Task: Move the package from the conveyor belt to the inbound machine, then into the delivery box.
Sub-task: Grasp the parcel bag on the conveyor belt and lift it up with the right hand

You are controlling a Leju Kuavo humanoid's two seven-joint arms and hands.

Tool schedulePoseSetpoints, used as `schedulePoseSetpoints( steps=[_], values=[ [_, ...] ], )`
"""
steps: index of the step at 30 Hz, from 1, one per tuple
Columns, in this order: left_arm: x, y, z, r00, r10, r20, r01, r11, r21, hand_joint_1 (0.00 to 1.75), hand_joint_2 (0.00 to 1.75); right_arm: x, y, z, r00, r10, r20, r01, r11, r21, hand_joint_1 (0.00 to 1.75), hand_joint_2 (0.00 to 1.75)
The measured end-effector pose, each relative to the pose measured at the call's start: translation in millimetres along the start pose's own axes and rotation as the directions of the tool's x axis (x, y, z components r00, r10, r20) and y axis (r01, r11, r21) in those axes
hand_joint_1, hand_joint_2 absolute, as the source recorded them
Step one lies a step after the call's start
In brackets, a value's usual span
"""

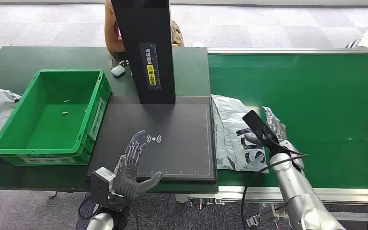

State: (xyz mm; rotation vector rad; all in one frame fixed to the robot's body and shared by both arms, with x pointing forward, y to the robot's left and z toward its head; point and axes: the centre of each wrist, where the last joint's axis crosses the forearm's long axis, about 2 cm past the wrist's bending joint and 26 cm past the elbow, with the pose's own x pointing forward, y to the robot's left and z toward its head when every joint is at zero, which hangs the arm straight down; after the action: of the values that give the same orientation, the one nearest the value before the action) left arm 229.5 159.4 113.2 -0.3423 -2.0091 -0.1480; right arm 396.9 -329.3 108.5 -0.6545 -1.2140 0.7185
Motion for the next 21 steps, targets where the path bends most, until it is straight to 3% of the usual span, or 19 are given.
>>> schedulePoseSetpoints(
  steps=[6,11,12,15,16,21],
  values=[
    [-4,0,-1,1.0,0.003,-0.003,-0.003,1.0,0.003,0.0,1.75,-9,17,-1,0.991,0.1,-0.094,-0.077,0.972,0.222,0.0,1.75],
    [-7,2,0,1.0,-0.004,-0.009,0.004,1.0,0.024,0.0,1.75,-10,25,-1,0.993,0.112,-0.035,-0.096,0.944,0.315,0.0,1.75],
    [-7,2,0,1.0,-0.004,-0.01,0.005,1.0,0.028,0.0,1.75,-11,26,-1,0.994,0.104,-0.026,-0.09,0.942,0.323,0.07,1.75],
    [-8,3,1,1.0,-0.006,-0.013,0.006,1.0,0.028,0.0,1.75,-13,29,1,0.995,0.099,-0.026,-0.084,0.935,0.344,1.38,1.75],
    [-8,3,1,1.0,-0.004,-0.015,0.004,1.0,0.028,0.0,1.75,-13,30,1,0.994,0.102,-0.029,-0.085,0.932,0.351,1.75,1.75],
    [-12,1,0,1.0,0.012,-0.028,-0.011,1.0,0.019,0.0,1.75,-16,33,2,0.992,0.122,-0.044,-0.099,0.931,0.351,1.75,1.75]
  ],
)
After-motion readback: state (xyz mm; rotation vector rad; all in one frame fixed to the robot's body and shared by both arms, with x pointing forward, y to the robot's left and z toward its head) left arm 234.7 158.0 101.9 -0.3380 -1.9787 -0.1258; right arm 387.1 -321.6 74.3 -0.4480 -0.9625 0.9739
